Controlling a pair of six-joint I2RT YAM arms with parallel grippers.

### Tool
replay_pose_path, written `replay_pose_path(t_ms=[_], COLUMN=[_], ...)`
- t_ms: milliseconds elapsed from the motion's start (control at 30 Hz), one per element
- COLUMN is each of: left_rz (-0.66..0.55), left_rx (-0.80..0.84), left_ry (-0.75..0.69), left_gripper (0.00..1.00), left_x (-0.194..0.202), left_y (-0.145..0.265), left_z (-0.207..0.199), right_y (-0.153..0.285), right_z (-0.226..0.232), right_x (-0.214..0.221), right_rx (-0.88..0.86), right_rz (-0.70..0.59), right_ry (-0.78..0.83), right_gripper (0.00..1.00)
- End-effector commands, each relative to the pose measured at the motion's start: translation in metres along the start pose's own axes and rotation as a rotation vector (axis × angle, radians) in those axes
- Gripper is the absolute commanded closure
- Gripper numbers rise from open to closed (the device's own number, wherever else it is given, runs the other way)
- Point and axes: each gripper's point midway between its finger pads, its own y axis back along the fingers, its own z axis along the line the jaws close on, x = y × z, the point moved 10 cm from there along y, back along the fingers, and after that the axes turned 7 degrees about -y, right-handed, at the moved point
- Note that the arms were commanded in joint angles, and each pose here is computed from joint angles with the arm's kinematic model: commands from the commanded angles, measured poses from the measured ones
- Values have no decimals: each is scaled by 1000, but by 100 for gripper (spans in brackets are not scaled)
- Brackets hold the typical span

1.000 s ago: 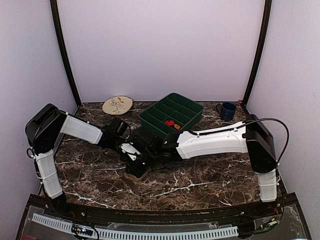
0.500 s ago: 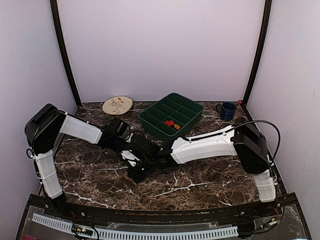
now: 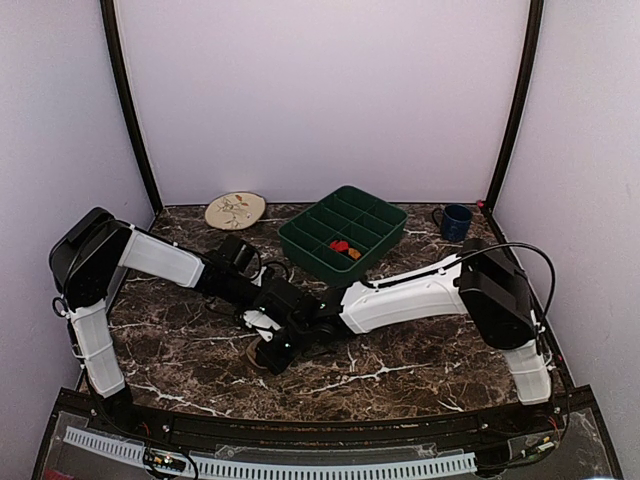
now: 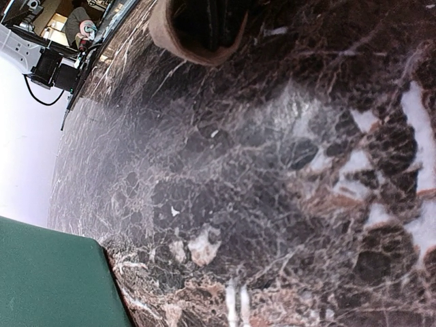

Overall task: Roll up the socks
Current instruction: Fold the sock at the center of the board.

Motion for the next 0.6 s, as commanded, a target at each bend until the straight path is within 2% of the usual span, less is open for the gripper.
replay_pose_path(t_ms=[0,267,433,567], left_rz=[24,22,11,-10], left_rx=[-64,-63,-63,-64], left_ry=[31,29,22,-2], left_gripper=[96,96,96,95], left_x=[7,6,5,0], left_y=[3,5,10,17], left_z=[8,7,3,-5], right_y=[-15,-22,-6,13], right_z=[5,1,3,6], right_x=[10,15,4,-6], right_rx=[-36,-17,50,94], right_rz=[32,58,-6,-67], right_ry=[6,3,13,24], right_gripper=[100,100,100,95])
